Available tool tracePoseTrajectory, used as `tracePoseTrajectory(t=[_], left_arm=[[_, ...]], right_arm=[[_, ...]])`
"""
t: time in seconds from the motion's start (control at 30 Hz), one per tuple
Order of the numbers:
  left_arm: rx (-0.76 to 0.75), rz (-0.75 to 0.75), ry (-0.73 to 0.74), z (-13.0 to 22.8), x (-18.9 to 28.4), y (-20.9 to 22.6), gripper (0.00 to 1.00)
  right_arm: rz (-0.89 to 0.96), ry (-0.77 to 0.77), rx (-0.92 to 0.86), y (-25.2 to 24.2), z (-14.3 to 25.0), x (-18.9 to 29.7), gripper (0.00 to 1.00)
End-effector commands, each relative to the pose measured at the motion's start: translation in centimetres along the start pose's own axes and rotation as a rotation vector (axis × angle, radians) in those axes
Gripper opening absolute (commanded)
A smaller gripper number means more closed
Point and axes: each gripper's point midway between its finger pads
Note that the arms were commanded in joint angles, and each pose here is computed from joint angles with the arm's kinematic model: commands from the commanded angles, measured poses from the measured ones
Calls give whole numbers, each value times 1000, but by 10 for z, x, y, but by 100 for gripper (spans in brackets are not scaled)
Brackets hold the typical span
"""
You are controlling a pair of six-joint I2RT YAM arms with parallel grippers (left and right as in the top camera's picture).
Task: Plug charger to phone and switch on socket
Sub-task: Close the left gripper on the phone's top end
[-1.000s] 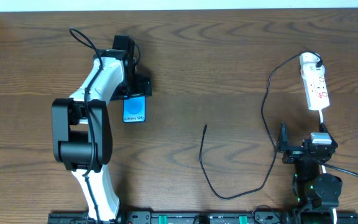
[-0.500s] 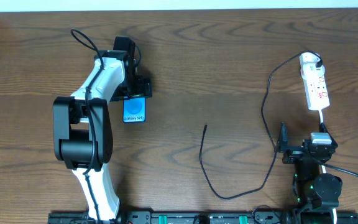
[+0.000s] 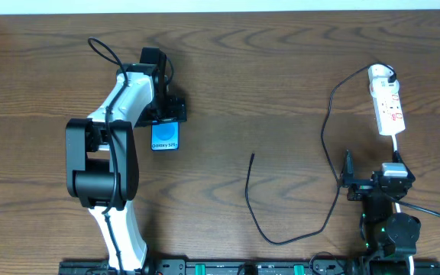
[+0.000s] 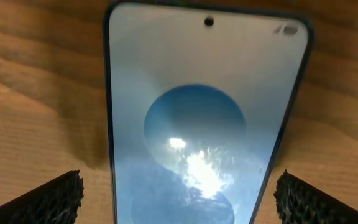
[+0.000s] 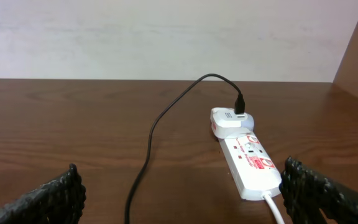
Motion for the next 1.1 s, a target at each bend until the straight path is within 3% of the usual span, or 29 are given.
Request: tracePoseTrajectory(t=[0.0,0.7,1.07], left_arm=[[10,-10,27,9,-12,3,98],[10,-12,35,14,-19,5,100],[10,-12,34,14,-19,5,88]], right_arm=[[-5,-1,8,1,0,0,99],[-5,-1,8,1,0,0,99],[-5,-1,8,1,0,0,99]])
Point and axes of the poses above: each gripper's point midway between its finger pads, its own x axis back along the fingers, its own y axis along the line the jaws close on, z = x × y, and after that the axes turned 4 degrees about x, right-handed
